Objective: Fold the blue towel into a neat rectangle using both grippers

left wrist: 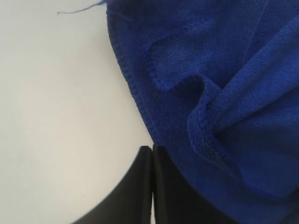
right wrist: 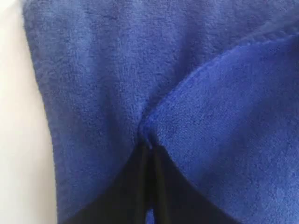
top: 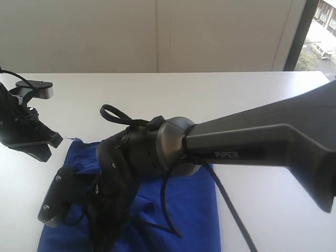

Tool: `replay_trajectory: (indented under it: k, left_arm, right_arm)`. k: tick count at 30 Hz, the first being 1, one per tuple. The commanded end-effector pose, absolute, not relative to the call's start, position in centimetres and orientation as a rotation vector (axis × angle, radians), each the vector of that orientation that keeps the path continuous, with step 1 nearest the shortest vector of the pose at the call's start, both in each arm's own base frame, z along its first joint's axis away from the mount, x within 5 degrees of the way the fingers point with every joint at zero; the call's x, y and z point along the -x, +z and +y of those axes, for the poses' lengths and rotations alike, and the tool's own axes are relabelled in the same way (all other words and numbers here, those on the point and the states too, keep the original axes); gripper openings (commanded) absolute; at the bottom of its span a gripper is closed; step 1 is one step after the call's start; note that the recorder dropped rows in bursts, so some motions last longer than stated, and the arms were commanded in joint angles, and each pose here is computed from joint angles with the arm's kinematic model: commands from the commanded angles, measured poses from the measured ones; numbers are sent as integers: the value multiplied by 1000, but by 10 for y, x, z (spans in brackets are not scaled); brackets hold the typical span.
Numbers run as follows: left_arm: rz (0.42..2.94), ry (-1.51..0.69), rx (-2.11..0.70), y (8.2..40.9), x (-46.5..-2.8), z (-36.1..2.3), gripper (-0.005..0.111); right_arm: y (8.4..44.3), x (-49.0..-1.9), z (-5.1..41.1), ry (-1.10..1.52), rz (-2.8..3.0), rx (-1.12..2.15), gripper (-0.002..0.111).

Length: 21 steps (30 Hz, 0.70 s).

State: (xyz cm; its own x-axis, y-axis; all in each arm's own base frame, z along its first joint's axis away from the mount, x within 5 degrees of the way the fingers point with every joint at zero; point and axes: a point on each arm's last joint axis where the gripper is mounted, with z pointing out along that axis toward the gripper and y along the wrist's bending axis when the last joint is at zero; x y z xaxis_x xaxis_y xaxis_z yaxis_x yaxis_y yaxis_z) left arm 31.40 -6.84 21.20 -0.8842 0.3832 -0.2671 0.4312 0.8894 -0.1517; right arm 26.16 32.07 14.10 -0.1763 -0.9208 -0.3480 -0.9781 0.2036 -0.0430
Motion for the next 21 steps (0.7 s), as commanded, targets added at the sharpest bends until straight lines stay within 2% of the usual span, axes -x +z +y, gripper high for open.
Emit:
replay_trajectory:
  k: [1,17,21]
  left_arm:
    - [2833,-328,-610,213,-314,-69,0]
    - [2839,-330,-613,213,-313,-69,0]
    - [2837,-329,-612,213,-313,-69,0]
  right_arm:
    - [159,-260,315,237,2175,1796,0]
    - [150,-259,317,263,2211,1792,1]
    - [150,-259,317,263,2213,1794,15]
